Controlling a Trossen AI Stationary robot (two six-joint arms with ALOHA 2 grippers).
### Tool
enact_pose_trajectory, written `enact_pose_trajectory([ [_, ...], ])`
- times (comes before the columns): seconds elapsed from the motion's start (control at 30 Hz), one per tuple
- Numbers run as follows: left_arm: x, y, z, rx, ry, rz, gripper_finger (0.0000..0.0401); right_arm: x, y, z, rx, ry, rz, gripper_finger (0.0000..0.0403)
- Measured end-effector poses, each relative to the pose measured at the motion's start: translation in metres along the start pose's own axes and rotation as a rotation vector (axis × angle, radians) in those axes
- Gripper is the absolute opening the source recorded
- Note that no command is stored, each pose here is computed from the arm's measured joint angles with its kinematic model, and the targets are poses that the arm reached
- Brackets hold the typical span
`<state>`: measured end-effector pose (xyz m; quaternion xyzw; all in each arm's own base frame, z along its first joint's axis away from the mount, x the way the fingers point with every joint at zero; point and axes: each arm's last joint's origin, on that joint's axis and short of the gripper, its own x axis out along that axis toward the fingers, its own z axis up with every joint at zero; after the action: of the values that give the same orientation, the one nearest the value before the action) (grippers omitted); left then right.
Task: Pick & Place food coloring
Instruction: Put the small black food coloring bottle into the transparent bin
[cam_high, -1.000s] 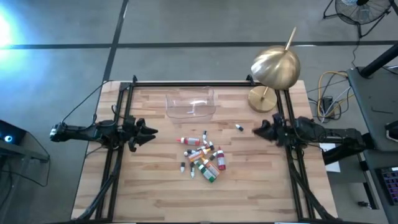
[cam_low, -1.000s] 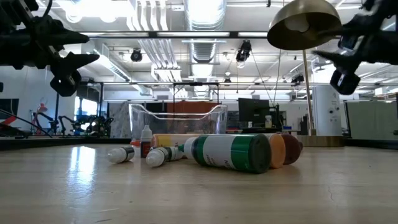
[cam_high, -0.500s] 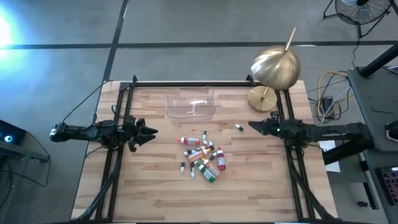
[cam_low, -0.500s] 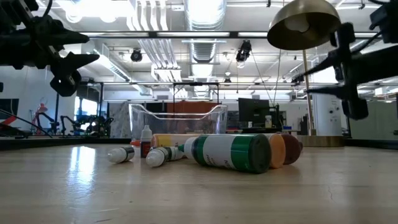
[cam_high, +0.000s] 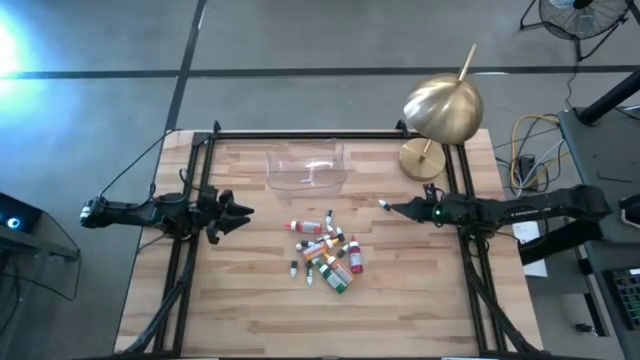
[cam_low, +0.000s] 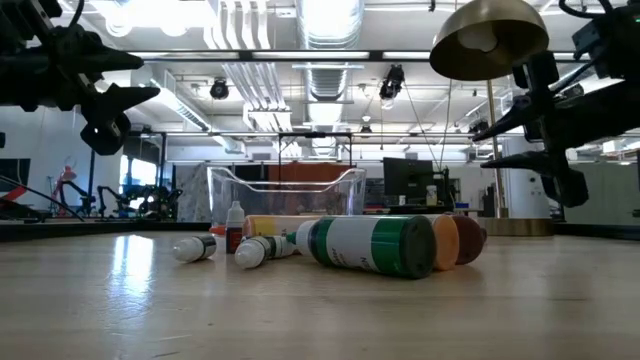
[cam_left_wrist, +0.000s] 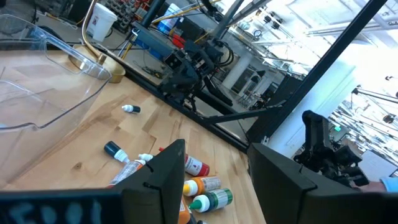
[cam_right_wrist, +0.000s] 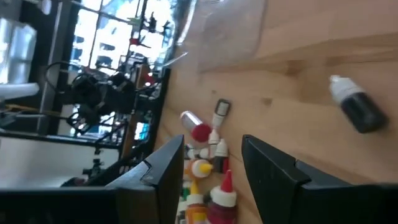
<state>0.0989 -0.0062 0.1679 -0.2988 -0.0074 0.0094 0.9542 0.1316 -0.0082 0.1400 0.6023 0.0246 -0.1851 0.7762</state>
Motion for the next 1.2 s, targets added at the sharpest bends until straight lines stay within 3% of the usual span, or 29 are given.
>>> enact_pose_trajectory([
  [0.23,0.0,0.0,0.0,0.0,0.0,0.0,0.0149,0.001,0.021,0.011,-0.07,-0.27,0.166,0.0155],
  [0.37,0.0,0.0,0.0,0.0,0.0,0.0,0.0149,0.001,0.023,0.016,-0.161,-0.323,0.156,0.0155],
  [0.47,0.0,0.0,0.0,0.0,0.0,0.0,0.0149,0.007,0.022,0.014,-0.228,-0.225,-0.008,0.0155],
  [0.6,0.0,0.0,0.0,0.0,0.0,0.0,0.0149,0.006,0.028,0.015,-0.395,-0.03,-0.411,0.0155],
  [0.67,0.0,0.0,0.0,0.0,0.0,0.0,0.0149,0.005,0.034,0.017,-0.483,0.037,-0.554,0.0155],
  [0.77,0.0,0.0,0.0,0.0,0.0,0.0,0.0149,0.011,0.046,0.021,-0.587,0.099,-0.636,0.0155],
  [0.87,0.0,0.0,0.0,0.0,0.0,0.0,0.0149,0.026,0.051,0.022,-0.615,0.195,-0.663,0.0155],
  [1.2,0.0,0.0,0.0,0.0,0.0,0.0,0.0149,0.085,0.041,0.015,-0.732,0.471,-0.822,0.0179],
])
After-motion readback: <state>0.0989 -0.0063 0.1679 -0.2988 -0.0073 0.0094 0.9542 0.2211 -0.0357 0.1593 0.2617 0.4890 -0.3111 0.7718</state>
